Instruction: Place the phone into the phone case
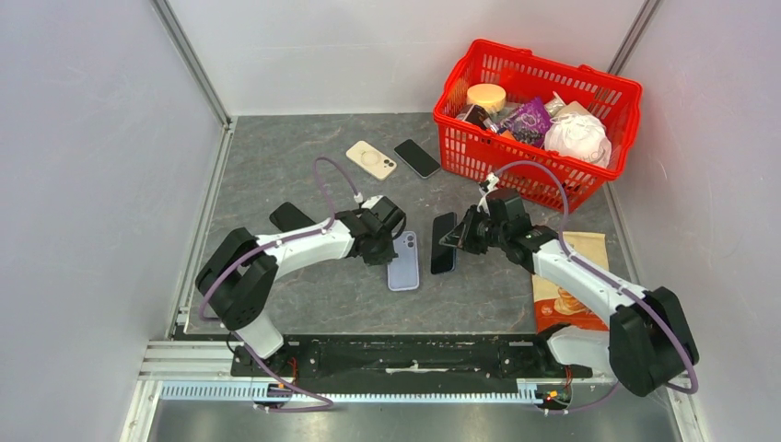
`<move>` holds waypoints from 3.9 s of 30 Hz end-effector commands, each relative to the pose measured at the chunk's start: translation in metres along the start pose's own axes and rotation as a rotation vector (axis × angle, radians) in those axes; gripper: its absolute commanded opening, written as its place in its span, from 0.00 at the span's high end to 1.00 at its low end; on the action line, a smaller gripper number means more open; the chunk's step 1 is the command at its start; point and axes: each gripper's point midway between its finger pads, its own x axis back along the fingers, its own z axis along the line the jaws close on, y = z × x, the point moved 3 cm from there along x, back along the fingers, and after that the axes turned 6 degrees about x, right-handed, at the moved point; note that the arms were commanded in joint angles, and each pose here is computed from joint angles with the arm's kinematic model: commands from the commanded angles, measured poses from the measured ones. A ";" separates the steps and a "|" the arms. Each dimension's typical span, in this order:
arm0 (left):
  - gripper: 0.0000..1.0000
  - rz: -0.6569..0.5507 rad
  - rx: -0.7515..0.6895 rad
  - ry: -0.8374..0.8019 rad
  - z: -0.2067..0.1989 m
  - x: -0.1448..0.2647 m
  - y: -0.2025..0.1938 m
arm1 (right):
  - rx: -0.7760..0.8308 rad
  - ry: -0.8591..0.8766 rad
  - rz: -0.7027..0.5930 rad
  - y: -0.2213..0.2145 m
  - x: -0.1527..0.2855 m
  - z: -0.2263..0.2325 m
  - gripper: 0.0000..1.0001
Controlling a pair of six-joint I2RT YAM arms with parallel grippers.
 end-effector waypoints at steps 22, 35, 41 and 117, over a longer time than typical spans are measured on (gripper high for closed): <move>0.70 -0.125 0.051 -0.068 0.002 0.008 0.014 | 0.078 0.196 0.056 -0.020 -0.077 0.046 1.00; 0.93 -0.077 0.017 -0.051 0.010 -0.011 0.006 | 0.102 0.200 0.040 -0.022 -0.099 0.049 1.00; 0.96 -0.057 0.012 -0.054 0.005 -0.023 0.010 | 0.120 0.171 0.070 -0.029 -0.108 0.039 1.00; 0.98 -0.006 -0.009 -0.137 -0.010 -0.032 0.007 | 0.248 -0.271 0.220 -0.081 -0.068 0.005 0.83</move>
